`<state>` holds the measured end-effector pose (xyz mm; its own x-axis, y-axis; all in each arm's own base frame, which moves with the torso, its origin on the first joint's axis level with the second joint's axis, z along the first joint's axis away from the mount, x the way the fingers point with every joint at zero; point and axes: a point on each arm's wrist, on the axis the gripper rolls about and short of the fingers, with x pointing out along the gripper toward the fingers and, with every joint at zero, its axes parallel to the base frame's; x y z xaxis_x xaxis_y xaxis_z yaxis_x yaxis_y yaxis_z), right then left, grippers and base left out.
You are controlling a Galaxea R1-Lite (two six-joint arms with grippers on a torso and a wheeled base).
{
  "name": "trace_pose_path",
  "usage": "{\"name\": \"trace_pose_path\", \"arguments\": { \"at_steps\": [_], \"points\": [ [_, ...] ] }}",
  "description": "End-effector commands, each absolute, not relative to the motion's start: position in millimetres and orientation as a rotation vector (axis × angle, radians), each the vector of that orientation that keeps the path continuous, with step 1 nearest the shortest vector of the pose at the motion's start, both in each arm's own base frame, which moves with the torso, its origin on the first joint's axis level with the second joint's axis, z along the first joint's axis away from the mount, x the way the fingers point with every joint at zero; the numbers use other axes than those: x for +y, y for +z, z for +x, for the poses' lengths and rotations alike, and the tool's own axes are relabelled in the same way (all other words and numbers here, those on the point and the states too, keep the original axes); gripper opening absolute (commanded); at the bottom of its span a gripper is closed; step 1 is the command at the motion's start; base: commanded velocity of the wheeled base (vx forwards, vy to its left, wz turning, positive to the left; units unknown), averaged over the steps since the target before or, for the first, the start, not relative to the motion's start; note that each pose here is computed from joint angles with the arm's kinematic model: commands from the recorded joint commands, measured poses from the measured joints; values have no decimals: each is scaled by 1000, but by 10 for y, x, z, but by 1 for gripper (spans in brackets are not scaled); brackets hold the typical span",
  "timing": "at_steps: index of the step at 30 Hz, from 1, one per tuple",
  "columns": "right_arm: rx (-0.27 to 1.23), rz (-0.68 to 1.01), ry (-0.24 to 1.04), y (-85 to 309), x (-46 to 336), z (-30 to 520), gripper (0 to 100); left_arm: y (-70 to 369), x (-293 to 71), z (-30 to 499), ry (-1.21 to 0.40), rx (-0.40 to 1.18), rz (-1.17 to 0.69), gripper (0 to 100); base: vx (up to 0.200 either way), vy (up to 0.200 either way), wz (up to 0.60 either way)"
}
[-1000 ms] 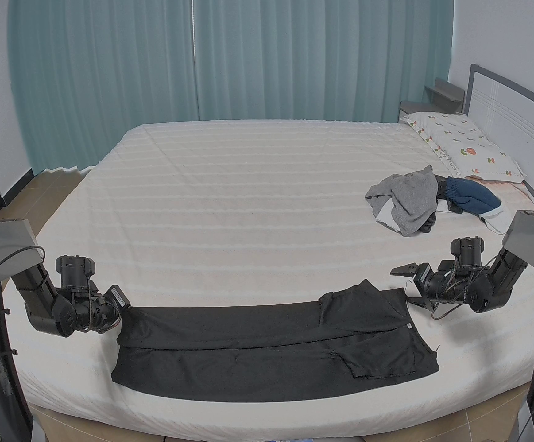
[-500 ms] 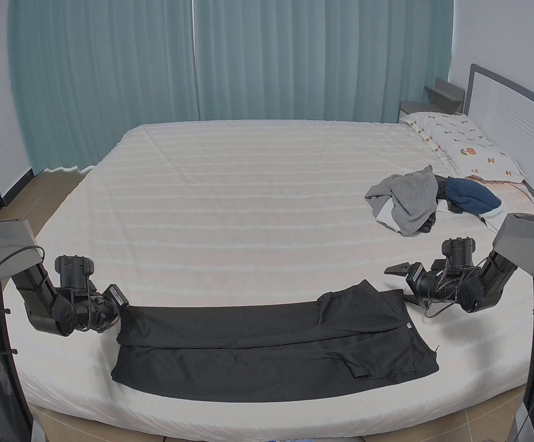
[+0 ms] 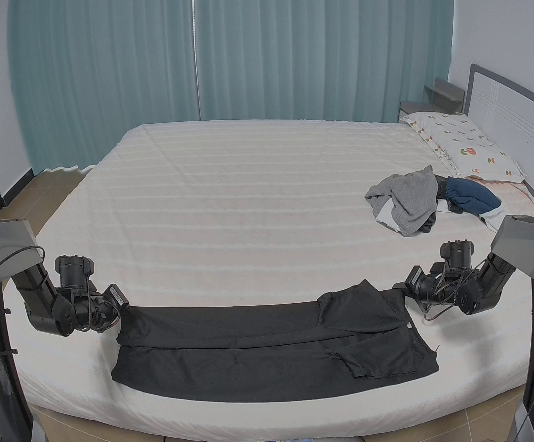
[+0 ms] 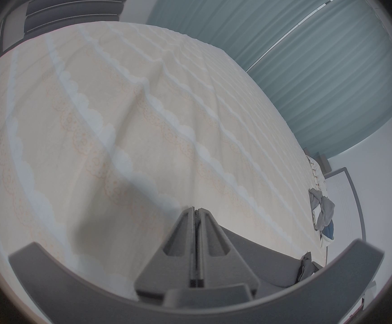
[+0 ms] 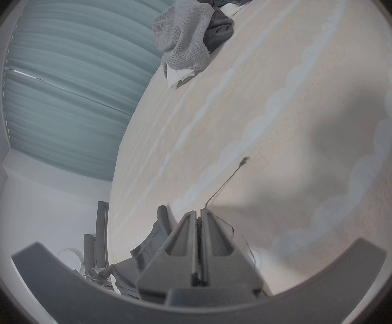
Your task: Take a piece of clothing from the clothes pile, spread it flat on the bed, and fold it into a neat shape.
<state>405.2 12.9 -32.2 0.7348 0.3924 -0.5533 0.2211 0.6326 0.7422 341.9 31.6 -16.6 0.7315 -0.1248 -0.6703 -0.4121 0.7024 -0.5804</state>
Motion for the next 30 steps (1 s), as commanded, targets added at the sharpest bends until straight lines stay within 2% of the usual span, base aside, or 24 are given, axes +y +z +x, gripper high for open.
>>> {"name": "trace_pose_path", "arguments": {
  "at_steps": [1,15,16,23,30],
  "points": [
    [751,904,98,-310,85,4068,0,-171,318,3419,179,752,-793,0,0,0,0],
    [743,907,85,-322,23,4064,0,-175,312,3415,175,756,-789,0,0,0,0],
    [743,907,85,-319,23,4061,100,-175,312,3415,175,756,-789,100,0,0,0],
    [707,910,95,-275,-7,4034,100,-163,317,3418,176,753,-794,100,0,0,0],
    [641,888,127,13,1,3913,100,-135,429,3447,188,735,-821,100,0,0,0]
  ]
}}
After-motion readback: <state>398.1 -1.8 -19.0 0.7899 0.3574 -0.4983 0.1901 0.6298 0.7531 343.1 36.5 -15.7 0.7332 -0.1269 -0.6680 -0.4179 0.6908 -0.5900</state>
